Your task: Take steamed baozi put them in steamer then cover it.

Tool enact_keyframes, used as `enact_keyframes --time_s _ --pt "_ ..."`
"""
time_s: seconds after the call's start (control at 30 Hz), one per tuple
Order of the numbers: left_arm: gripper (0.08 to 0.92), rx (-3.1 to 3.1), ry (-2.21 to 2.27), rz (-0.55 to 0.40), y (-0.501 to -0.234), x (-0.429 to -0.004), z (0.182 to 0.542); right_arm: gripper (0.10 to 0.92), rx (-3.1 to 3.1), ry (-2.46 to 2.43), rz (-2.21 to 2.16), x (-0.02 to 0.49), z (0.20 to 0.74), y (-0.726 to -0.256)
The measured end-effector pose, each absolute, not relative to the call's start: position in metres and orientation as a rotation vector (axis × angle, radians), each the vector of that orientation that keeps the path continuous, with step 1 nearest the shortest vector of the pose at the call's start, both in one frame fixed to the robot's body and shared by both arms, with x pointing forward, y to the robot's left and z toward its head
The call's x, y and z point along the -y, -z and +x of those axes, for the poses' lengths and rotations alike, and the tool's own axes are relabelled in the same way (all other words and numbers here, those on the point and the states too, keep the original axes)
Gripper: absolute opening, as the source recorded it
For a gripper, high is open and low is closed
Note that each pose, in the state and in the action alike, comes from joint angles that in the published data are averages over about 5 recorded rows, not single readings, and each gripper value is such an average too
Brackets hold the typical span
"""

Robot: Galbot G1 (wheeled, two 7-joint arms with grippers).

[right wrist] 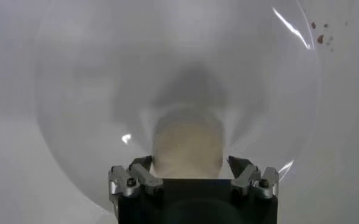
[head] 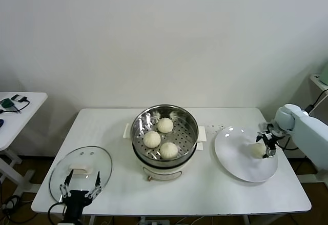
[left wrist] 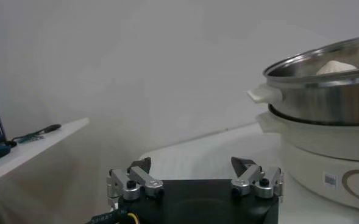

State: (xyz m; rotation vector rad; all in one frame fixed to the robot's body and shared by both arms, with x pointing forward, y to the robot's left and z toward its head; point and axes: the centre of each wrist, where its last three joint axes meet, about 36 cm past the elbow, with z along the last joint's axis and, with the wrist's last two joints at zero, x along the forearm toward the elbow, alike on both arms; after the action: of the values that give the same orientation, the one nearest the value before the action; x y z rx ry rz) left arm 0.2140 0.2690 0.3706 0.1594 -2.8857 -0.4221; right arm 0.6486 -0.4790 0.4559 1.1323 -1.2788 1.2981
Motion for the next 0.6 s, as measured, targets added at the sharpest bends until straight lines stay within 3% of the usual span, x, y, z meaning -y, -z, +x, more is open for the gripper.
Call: enact_keyframes --time_s 0.27,0.6 --pt "0.823 2.888 0.420 0.165 -0.371 -0.269 0.214 0.672 1.274 -1.284 1.134 0.479 0.650 -0.453" --pt "0.823 2.892 0.415 0.160 -0.372 -0.268 0.213 0.662 1.331 -1.273 1.135 0.475 0.658 -0.477"
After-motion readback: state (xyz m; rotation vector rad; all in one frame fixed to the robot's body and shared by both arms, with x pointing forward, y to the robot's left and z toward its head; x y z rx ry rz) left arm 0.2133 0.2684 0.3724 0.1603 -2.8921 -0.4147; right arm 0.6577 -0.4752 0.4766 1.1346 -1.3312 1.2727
